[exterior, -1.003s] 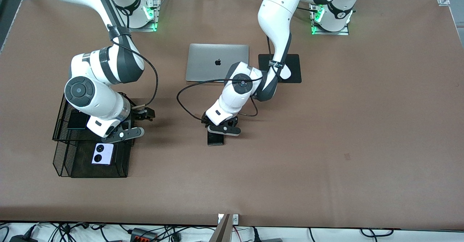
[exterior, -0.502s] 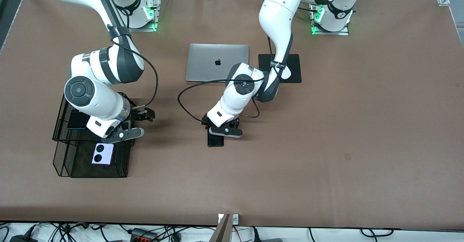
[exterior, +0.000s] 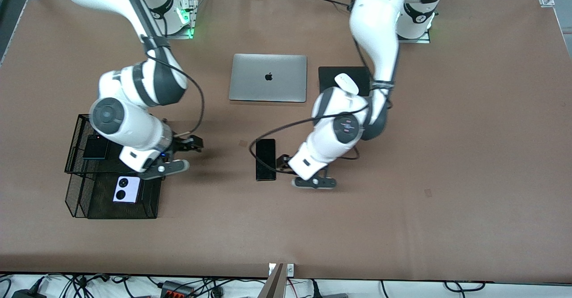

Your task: Place phones with both arms

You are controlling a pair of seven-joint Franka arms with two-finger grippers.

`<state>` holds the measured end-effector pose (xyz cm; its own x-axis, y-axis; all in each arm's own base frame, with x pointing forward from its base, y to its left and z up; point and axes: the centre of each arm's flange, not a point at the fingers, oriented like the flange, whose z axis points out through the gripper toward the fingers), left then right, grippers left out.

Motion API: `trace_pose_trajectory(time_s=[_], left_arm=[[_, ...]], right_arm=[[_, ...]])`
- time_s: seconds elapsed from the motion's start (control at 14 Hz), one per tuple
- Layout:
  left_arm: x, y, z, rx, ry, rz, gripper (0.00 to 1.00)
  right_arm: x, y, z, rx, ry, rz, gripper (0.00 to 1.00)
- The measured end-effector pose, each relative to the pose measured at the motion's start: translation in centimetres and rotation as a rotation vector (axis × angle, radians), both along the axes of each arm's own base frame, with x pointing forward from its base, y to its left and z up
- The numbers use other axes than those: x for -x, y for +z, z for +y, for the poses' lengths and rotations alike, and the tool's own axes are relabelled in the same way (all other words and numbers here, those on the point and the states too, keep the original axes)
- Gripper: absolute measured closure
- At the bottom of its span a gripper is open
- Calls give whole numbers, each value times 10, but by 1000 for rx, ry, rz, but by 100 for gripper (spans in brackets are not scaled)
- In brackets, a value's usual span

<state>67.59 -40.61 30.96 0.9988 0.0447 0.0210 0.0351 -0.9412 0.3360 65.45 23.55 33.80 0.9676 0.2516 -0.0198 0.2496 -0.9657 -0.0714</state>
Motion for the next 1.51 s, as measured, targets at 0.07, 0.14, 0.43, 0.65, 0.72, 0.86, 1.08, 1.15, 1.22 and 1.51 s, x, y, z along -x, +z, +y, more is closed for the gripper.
trace_pose_trajectory(time_s=[0.07, 0.14, 0.43, 0.65, 0.72, 0.86, 1.08, 1.15, 1.22, 1.51], left_arm=[[-7, 15, 20, -2, -14, 14, 0], [-13, 26, 40, 1, -22, 29, 0], [-31, 55, 129, 6, -84, 70, 0], [-38, 68, 178, -16, -132, 79, 0], [-39, 72, 193, -25, -149, 90, 0], [-40, 78, 220, -53, -182, 107, 0], [-31, 85, 235, -104, -227, 168, 0], [-29, 89, 238, -116, -232, 182, 0], [-27, 94, 243, -121, -232, 192, 0], [-29, 101, 275, -122, -215, 204, 0]], right_arm=[[-2, -9, 19, 0, -3, -6, 0], [-4, -18, 38, -1, -14, -16, 0], [-1, -52, 111, -19, -85, -67, 0], [9, -72, 151, -32, -120, -90, 0], [14, -81, 163, -29, -118, -96, 0], [23, -102, 177, -1, -107, -115, 0], [34, -124, 195, 44, -99, -142, 0], [37, -129, 199, 55, -101, -144, 0], [40, -134, 202, 59, -99, -142, 0], [50, -143, 214, 61, -109, -137, 0]])
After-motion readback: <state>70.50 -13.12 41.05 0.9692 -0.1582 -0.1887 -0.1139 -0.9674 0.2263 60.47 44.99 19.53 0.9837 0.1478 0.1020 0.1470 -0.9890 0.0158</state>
